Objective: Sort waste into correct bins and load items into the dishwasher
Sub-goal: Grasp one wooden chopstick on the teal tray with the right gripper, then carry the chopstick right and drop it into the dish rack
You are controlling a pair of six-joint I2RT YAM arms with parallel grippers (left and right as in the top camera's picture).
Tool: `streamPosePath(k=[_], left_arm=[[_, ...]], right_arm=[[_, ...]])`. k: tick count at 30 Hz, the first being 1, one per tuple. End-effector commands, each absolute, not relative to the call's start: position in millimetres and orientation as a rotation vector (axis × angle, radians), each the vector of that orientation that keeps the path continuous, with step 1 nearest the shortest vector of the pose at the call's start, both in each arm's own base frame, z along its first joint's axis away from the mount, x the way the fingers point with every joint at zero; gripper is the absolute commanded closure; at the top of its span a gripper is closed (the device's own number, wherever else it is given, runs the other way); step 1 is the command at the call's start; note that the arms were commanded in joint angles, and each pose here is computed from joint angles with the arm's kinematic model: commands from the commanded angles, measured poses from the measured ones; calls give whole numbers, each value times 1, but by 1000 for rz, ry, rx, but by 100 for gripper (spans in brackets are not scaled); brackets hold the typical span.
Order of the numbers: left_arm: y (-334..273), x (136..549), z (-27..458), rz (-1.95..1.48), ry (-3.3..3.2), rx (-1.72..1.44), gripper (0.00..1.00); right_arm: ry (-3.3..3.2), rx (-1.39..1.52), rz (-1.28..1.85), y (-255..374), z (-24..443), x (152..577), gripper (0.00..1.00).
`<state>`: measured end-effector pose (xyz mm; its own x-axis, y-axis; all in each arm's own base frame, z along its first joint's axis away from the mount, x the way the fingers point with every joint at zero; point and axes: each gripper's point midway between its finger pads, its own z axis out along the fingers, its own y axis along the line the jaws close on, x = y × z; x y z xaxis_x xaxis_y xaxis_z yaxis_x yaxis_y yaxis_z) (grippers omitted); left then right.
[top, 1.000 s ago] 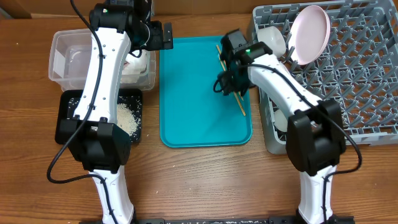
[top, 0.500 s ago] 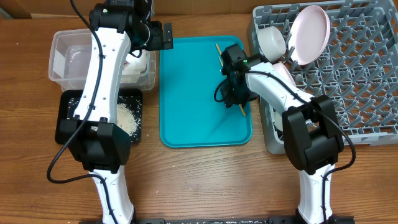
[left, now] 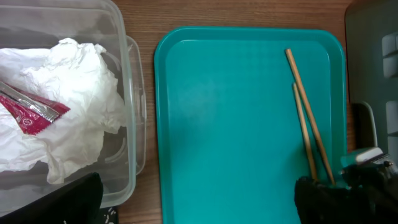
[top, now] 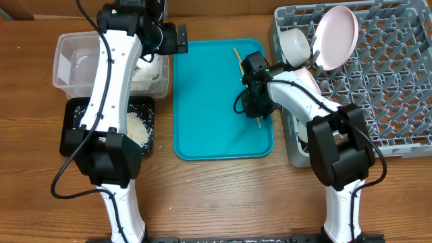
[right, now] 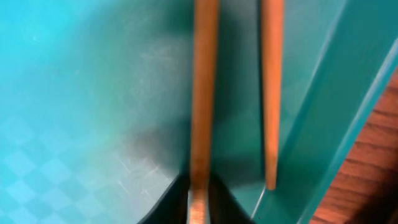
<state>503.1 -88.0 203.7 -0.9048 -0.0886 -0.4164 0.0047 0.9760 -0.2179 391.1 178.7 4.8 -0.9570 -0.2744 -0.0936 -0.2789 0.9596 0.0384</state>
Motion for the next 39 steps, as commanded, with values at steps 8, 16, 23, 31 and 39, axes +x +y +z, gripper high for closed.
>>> streamPosePath(k=[8, 16, 23, 31, 39], left_arm=[[-90, 505, 217, -306, 2652, -59, 0], [-90, 505, 217, -306, 2652, -59, 0], [-90, 505, 217, -306, 2652, -59, 0], [-90, 505, 217, -306, 2652, -59, 0], [-90, 505, 217, -306, 2652, -59, 0]], right_arm=[[3016, -409, 166, 190, 53, 396, 96], [2810, -328, 185, 171, 192, 411, 96], [2793, -144, 128, 103, 244, 387, 96], [2904, 45, 81, 47, 258, 342, 96], [2980, 223, -82, -7, 233, 332, 96]])
